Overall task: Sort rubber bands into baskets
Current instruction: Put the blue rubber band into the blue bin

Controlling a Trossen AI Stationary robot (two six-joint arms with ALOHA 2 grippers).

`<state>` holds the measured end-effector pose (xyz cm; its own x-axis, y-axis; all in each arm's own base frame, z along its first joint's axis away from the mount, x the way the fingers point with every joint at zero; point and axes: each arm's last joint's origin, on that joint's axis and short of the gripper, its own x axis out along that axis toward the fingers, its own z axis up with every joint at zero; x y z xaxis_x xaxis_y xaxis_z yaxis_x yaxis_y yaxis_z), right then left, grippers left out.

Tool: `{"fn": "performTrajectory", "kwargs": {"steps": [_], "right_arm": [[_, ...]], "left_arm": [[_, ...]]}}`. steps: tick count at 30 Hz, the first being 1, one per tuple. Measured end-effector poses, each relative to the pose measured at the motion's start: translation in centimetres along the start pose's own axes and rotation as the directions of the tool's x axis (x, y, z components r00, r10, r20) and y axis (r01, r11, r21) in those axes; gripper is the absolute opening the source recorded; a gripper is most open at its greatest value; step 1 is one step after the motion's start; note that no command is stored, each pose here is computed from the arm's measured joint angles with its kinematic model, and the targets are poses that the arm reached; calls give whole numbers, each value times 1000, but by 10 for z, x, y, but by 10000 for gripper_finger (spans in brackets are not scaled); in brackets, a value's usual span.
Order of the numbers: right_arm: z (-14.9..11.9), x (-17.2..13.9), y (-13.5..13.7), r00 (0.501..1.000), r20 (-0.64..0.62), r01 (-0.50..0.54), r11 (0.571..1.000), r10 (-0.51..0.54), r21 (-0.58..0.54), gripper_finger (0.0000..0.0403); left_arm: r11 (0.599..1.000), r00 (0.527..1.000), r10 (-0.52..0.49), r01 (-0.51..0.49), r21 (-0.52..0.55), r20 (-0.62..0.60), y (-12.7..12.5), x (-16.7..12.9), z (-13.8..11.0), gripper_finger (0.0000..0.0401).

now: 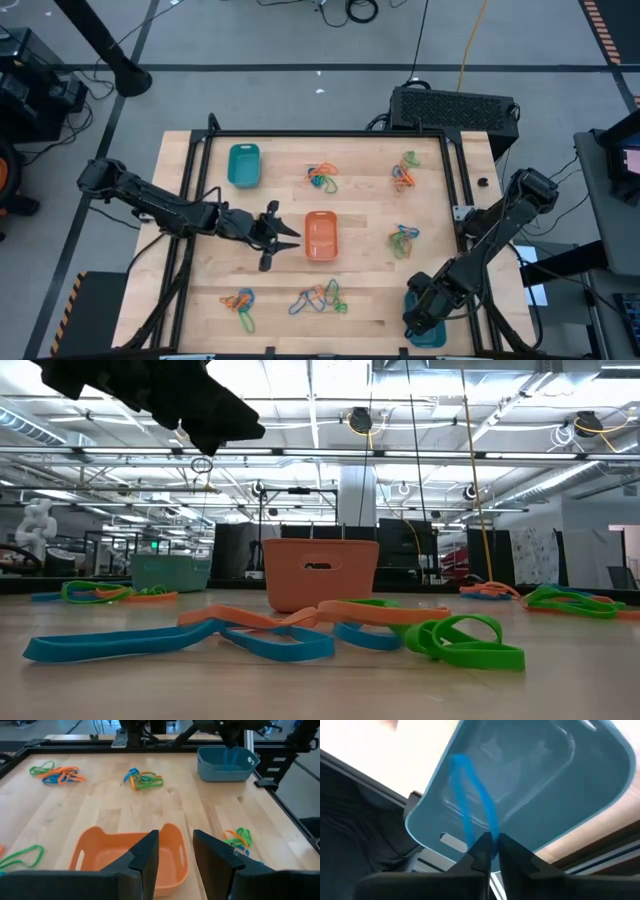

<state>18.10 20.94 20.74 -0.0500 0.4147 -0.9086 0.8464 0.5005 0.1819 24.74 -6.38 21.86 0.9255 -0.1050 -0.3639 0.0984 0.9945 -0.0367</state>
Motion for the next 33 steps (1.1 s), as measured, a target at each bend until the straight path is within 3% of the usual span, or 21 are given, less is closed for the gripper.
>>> {"fn": "performTrajectory", "kwargs": {"steps": [8, 13, 21, 28, 33], "right_arm": [[6, -3, -7, 989, -101, 107, 994, -106, 3, 89], [15, -7, -4, 990, -114, 77, 993, -87, -90, 102], [30, -27, 11, 997, -75, -40, 974, 23, -225, 88], [35, -61, 36, 977, 96, -138, 905, 191, -402, 82], [40, -76, 49, 907, 292, -82, 807, 304, -585, 82]], "left_arm": [[1000, 1000, -8, 8, 11, -30, 0, 0, -3, 128], [1000, 999, -9, 10, 29, -35, 0, 0, -3, 128], [1000, 996, -5, 6, 12, -92, 1, -5, -7, 128], [999, 994, -49, 49, -2, -100, -4, -11, -6, 128], [999, 993, -51, 53, 14, -109, -5, -11, -7, 128]]}}
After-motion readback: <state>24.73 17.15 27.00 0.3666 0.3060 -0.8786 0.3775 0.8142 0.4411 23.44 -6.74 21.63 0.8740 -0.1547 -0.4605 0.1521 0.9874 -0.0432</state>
